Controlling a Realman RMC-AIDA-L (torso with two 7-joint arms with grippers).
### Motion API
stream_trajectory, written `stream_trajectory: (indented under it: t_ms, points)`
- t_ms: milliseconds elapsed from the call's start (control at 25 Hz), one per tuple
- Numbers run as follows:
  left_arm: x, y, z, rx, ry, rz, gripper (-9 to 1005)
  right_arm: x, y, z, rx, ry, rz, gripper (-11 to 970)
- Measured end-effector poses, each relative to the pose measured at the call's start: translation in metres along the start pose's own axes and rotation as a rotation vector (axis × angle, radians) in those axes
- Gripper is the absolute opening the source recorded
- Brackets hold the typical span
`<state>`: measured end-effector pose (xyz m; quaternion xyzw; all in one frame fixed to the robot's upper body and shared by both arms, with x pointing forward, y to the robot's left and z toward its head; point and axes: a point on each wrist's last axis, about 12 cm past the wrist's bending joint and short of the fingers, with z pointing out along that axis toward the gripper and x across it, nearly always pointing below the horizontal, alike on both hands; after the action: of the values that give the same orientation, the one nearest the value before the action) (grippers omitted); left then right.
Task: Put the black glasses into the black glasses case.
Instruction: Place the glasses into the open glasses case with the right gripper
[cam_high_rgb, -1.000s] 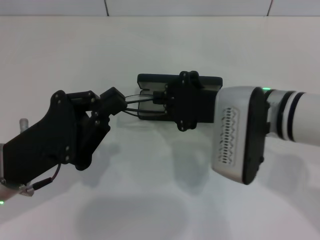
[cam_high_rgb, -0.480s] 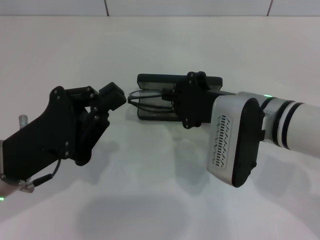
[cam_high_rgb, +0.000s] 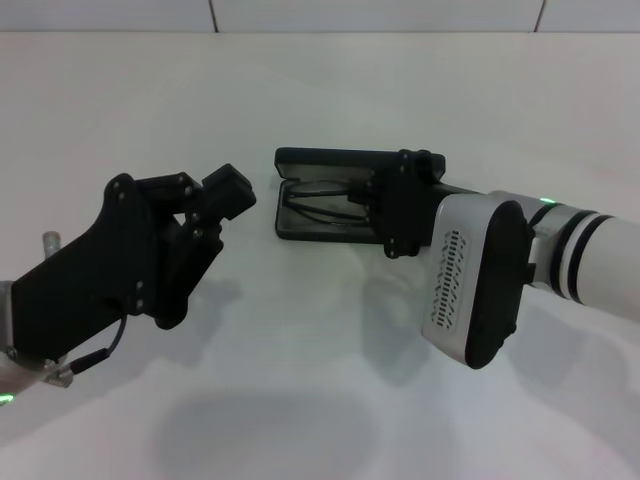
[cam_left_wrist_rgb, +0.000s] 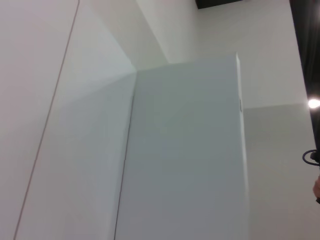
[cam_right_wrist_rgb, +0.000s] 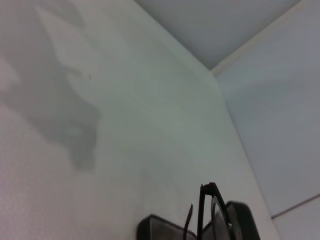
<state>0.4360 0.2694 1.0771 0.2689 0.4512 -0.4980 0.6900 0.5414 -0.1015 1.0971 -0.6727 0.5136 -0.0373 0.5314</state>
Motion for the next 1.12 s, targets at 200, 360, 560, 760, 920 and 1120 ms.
stream_trajectory:
  t_ms: [200, 360, 560, 760, 920, 1120]
  points:
    - [0.001, 0.001, 0.002, 0.007, 0.005, -0.004, 46, 0.005, 0.002, 0.003, 0.017, 0.024, -0.018, 108]
    - [0.001, 0.001, 0.002, 0.008, 0.004, -0.005, 46, 0.007, 0.004, 0.006, 0.015, 0.034, -0.033, 110]
    - [0.002, 0.000, 0.003, 0.007, 0.003, -0.005, 46, 0.008, 0.004, 0.009, 0.012, 0.041, -0.042, 112]
    - [0.002, 0.000, 0.002, 0.003, 0.006, -0.006, 46, 0.011, 0.006, 0.013, 0.030, 0.057, -0.060, 115]
    - [0.003, 0.000, 0.001, -0.002, 0.008, -0.008, 47, 0.012, 0.009, 0.016, 0.031, 0.066, -0.073, 117]
    - [0.003, 0.000, 0.001, -0.001, 0.008, -0.008, 47, 0.012, 0.009, 0.016, 0.027, 0.065, -0.063, 119]
